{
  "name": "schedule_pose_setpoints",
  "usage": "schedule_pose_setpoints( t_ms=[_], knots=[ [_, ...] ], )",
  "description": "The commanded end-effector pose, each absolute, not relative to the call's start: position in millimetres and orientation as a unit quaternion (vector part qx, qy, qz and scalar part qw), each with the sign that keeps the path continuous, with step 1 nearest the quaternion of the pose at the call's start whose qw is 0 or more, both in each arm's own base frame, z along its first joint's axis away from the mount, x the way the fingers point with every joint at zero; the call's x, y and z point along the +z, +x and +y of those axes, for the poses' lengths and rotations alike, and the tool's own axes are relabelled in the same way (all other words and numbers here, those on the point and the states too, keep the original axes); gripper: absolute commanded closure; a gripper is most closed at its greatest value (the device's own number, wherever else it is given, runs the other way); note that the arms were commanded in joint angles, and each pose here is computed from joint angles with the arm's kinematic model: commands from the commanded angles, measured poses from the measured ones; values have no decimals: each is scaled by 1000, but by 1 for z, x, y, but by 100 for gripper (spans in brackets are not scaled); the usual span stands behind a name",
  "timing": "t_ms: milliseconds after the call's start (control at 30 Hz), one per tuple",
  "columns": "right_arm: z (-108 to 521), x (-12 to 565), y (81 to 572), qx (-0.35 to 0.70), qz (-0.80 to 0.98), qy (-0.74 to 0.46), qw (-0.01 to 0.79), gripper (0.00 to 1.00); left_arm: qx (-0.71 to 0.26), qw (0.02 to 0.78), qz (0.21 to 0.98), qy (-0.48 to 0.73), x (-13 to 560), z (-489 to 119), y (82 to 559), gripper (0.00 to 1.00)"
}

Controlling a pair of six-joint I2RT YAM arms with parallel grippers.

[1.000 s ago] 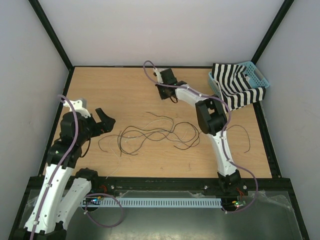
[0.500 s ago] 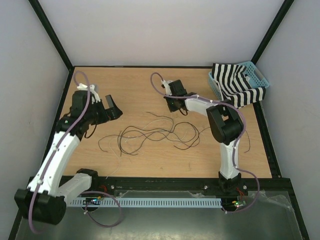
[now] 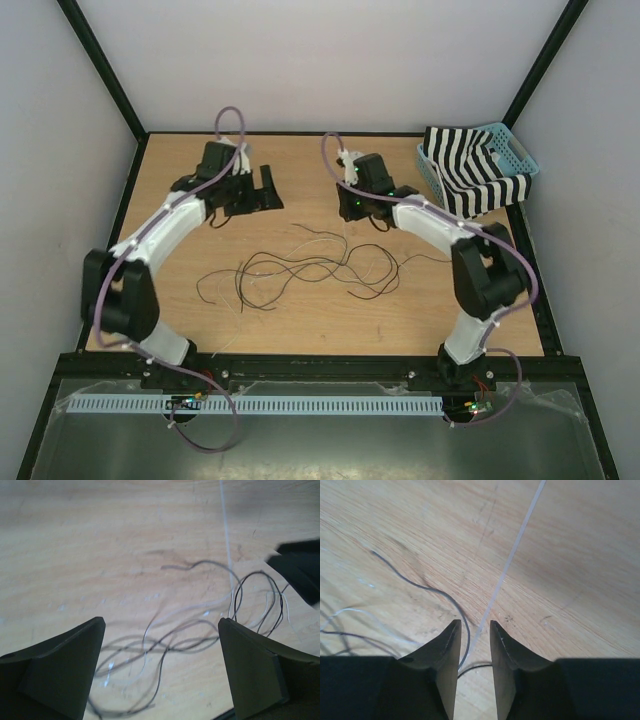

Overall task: Zip-tie the wires
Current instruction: Move the ribbon to the center of the board.

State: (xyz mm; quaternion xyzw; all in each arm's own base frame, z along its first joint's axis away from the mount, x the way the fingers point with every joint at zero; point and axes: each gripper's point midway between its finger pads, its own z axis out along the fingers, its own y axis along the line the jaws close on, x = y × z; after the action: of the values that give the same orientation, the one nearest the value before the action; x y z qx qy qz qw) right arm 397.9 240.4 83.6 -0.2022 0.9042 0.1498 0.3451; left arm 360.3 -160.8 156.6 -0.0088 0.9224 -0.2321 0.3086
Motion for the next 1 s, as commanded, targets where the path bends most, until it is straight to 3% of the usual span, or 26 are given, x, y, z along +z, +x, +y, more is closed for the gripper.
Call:
schedule_pose_setpoints(
  t_ms=[0, 300, 467, 967],
  knots=[
    [217, 139, 392, 160, 892, -145, 397, 59, -260, 344, 901, 47, 170, -205, 409, 4],
    [150, 187, 354, 129, 871, -63, 469, 43, -254, 310, 911, 97, 119, -289, 462, 11],
    [132, 204, 338, 112, 862, -57, 492, 37, -244, 298, 918, 90, 87, -316, 486, 21],
    [121, 224, 321, 101, 855, -70, 504, 35, -161, 344, 922, 72, 39, -327, 540, 36]
  ],
)
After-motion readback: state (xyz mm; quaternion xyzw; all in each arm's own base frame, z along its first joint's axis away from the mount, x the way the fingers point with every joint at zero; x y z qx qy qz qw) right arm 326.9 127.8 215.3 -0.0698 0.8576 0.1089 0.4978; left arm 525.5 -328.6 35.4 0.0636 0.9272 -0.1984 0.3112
